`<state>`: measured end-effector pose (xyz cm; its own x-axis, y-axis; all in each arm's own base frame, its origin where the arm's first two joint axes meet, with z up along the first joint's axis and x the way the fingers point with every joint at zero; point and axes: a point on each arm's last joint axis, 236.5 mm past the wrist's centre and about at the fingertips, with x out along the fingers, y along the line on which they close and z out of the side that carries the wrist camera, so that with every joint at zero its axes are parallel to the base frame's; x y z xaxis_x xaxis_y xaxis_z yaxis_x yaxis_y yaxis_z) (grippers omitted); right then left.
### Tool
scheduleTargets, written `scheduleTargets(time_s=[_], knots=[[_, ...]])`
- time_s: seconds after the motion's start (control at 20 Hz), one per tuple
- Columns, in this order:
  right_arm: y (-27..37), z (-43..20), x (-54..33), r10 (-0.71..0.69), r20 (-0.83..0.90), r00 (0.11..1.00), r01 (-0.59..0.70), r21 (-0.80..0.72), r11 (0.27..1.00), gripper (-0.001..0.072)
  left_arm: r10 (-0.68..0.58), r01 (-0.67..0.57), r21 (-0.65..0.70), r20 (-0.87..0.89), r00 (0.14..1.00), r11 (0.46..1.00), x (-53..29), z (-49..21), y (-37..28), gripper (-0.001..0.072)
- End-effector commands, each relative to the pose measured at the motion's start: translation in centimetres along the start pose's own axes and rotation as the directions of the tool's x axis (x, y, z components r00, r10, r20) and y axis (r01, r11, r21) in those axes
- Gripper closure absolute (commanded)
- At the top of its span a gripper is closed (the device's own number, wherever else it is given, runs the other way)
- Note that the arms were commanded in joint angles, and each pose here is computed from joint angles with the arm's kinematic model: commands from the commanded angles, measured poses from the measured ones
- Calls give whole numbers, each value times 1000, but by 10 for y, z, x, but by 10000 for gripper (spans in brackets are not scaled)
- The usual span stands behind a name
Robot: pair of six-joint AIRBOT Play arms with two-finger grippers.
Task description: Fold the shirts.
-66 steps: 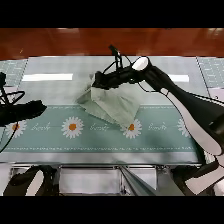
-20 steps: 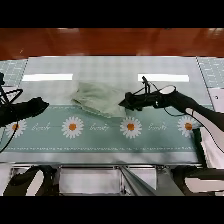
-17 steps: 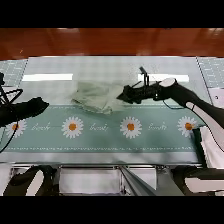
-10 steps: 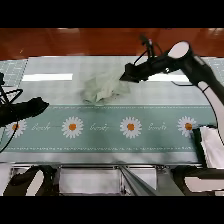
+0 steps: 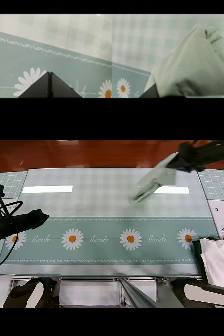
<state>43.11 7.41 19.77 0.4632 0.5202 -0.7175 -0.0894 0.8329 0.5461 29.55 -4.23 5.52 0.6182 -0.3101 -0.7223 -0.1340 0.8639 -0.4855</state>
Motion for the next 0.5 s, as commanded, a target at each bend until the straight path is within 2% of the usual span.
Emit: scheduleTargets(time_s=[0.0,0.15,0.3,0.45], knots=[[-50,-3,-76,-106,79,991,94,133,987,690,-14,14,-11,2,1000,1000,0,0,-3,688],[-90,-15,-130,-195,127,972,157,259,953,690,-89,89,-60,13,996,994,-1,3,-21,688],[-121,-46,-175,-288,108,952,230,372,899,690,-90,91,-61,20,996,994,-1,5,-21,688],[-155,-89,-215,-440,38,897,368,488,791,690,-88,89,-46,35,996,995,-1,8,-21,688]])
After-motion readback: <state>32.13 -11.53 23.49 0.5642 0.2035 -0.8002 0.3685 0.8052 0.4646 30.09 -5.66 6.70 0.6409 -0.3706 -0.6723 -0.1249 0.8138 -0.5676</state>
